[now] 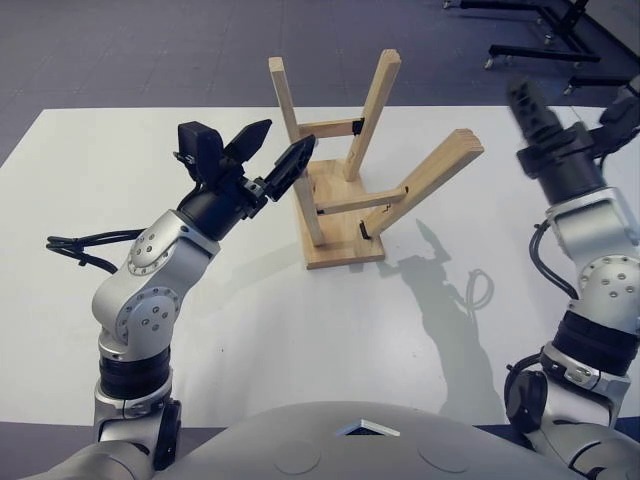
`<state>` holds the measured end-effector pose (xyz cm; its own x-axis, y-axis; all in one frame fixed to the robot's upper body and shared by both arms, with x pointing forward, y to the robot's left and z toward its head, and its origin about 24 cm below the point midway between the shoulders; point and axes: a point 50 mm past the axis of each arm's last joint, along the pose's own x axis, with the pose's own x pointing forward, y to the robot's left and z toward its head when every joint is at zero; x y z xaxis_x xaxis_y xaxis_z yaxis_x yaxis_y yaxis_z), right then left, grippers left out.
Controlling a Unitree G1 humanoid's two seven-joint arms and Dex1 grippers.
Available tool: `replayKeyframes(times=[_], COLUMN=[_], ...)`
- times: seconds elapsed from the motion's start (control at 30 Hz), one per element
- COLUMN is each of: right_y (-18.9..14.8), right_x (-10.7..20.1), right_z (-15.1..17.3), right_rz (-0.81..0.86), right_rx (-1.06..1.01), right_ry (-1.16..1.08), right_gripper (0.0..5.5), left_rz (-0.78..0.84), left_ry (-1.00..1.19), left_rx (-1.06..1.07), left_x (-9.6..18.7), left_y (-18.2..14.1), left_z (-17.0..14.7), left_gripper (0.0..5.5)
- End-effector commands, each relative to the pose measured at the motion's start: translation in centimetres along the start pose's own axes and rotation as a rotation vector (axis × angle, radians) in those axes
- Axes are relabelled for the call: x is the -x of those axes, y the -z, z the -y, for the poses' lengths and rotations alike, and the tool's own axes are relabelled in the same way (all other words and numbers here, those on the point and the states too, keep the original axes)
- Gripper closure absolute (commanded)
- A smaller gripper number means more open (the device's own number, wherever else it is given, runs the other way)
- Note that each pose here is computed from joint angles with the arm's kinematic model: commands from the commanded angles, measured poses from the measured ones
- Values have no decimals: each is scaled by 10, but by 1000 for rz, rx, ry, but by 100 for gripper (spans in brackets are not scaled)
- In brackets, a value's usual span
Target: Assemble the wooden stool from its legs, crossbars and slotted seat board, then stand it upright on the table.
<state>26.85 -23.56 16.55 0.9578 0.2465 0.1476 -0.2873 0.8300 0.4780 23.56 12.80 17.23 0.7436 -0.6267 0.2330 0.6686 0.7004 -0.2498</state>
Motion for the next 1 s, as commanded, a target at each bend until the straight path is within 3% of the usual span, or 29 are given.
replayKeyframes(times=[0.03, 0.23, 0.6, 0.73, 0.9, 1.0], right_y=[10, 11, 19, 20, 14, 18], right_x=[1, -3, 0, 9, 33, 45], right_z=[-13, -40, -23, 3, 44, 55], right_rz=[-63, -73, -103, -74, 29, 23], right_rx=[107, 170, 220, 215, 231, 228], right_ry=[-65, -154, -45, -9, 31, 6], right_gripper=[52, 52, 52, 52, 52, 95], left_rz=[-39, -47, -67, -24, 137, 206], left_ry=[-21, -32, -62, -53, -50, -26], left_rx=[-7, -3, -3, 1, 15, 55], left_x=[2, 6, 9, 10, 26, 38], left_y=[5, 6, 10, 1, -38, -58], left_z=[-5, -7, -15, -15, -32, -41], left_gripper=[129, 129, 129, 129, 129, 129])
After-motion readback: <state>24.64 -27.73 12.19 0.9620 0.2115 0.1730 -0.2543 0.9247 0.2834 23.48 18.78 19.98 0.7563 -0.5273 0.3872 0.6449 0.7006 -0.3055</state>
